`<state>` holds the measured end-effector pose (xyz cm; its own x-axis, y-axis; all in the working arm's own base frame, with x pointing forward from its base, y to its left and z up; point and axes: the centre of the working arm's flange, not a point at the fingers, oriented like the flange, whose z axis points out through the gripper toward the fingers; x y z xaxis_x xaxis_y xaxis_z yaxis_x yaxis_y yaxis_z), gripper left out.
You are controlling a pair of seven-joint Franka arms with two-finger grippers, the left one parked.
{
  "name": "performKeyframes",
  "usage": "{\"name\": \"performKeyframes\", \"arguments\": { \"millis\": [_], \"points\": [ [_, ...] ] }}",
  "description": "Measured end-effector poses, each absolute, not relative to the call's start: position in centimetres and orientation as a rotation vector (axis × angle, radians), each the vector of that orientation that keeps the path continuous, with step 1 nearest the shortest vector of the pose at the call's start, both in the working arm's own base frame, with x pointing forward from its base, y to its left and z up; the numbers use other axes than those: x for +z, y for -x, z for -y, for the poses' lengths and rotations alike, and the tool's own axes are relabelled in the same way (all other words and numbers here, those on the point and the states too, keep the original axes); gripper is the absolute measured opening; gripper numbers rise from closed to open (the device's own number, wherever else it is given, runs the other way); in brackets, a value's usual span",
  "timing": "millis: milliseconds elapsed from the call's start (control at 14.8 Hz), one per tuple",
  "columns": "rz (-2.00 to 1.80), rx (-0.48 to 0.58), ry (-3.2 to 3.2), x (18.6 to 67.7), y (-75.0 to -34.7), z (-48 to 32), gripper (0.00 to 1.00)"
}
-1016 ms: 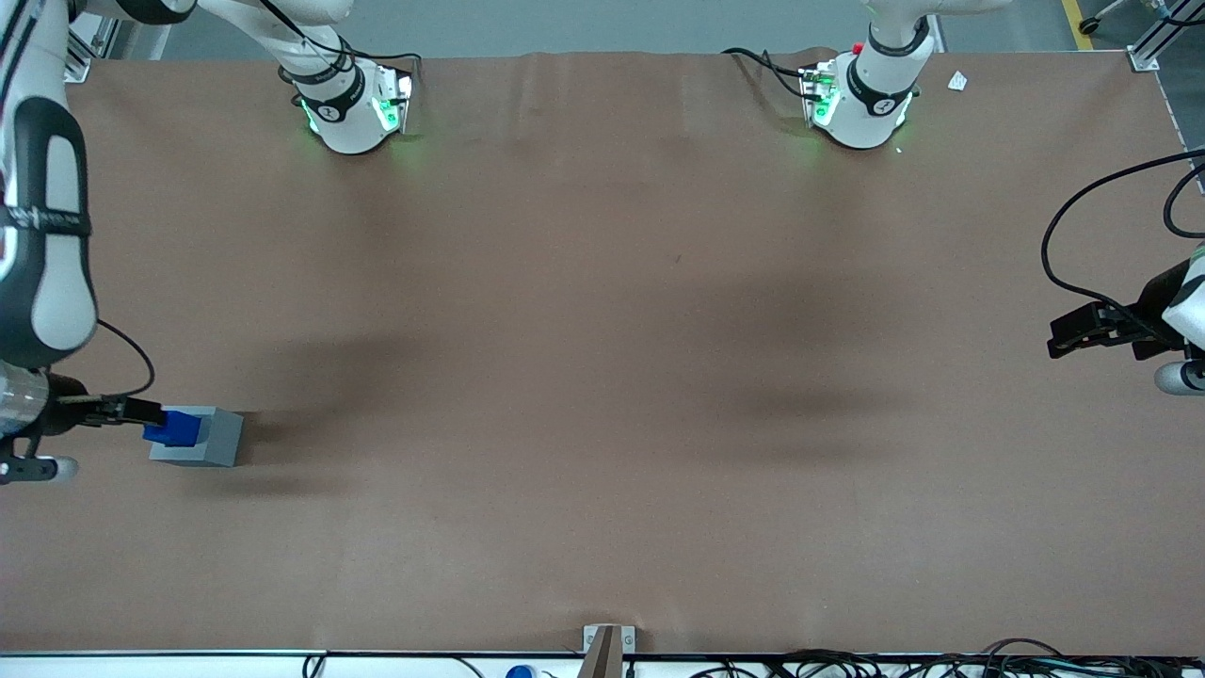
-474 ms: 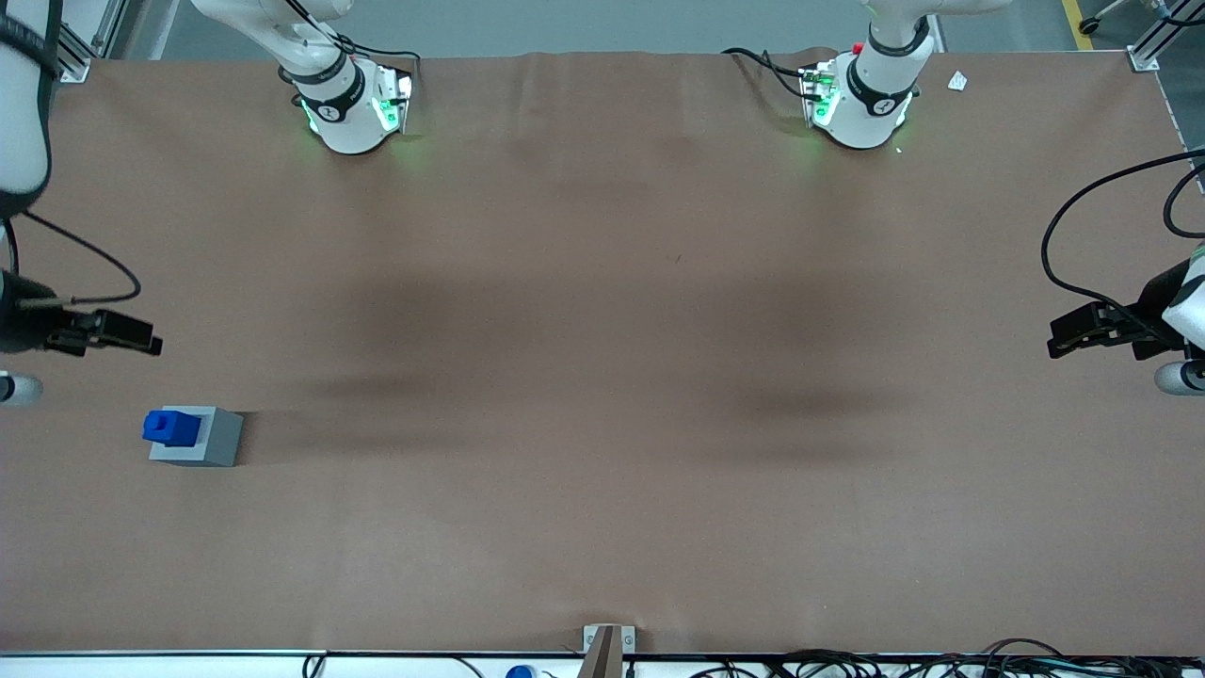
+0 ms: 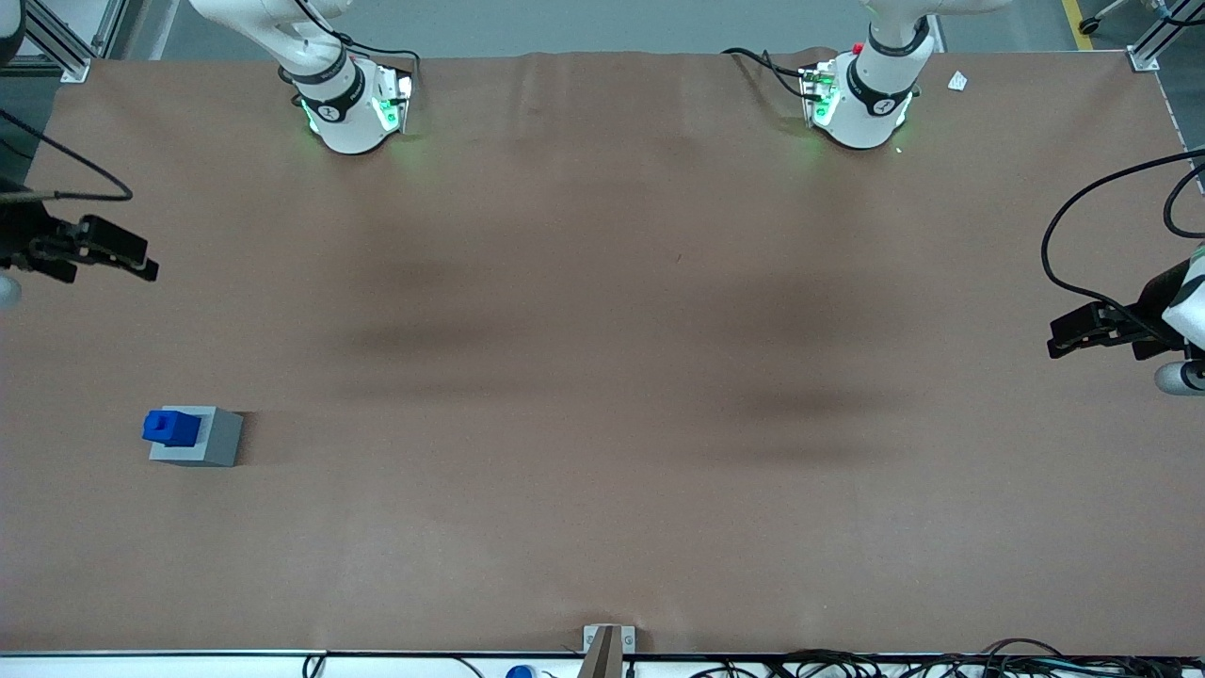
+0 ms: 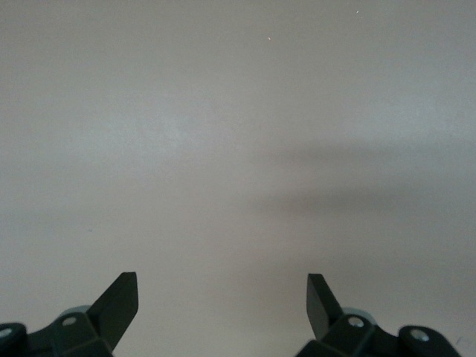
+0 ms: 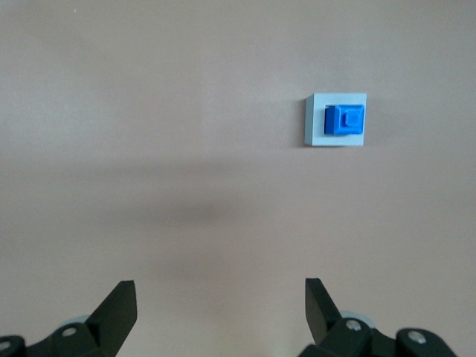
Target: Insert blue part into gray base with right arm
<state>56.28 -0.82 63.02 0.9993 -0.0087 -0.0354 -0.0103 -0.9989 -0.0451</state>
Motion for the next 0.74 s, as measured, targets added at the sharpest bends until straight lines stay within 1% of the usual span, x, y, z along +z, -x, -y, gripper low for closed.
{"name": "performKeyframes", "arguments": {
  "millis": [135,339,609,745],
  "points": [
    [-0.01,0.029,3.098,62.5,-54.4,0.8,1.0],
    [-0.006,0.036,3.096,61.8,-52.4,0.8,1.0],
    [-0.01,0.024,3.097,62.0,-52.2,1.0,1.0],
    [-0.014,-0.01,3.098,62.8,-52.3,1.1,1.0]
  ]
}}
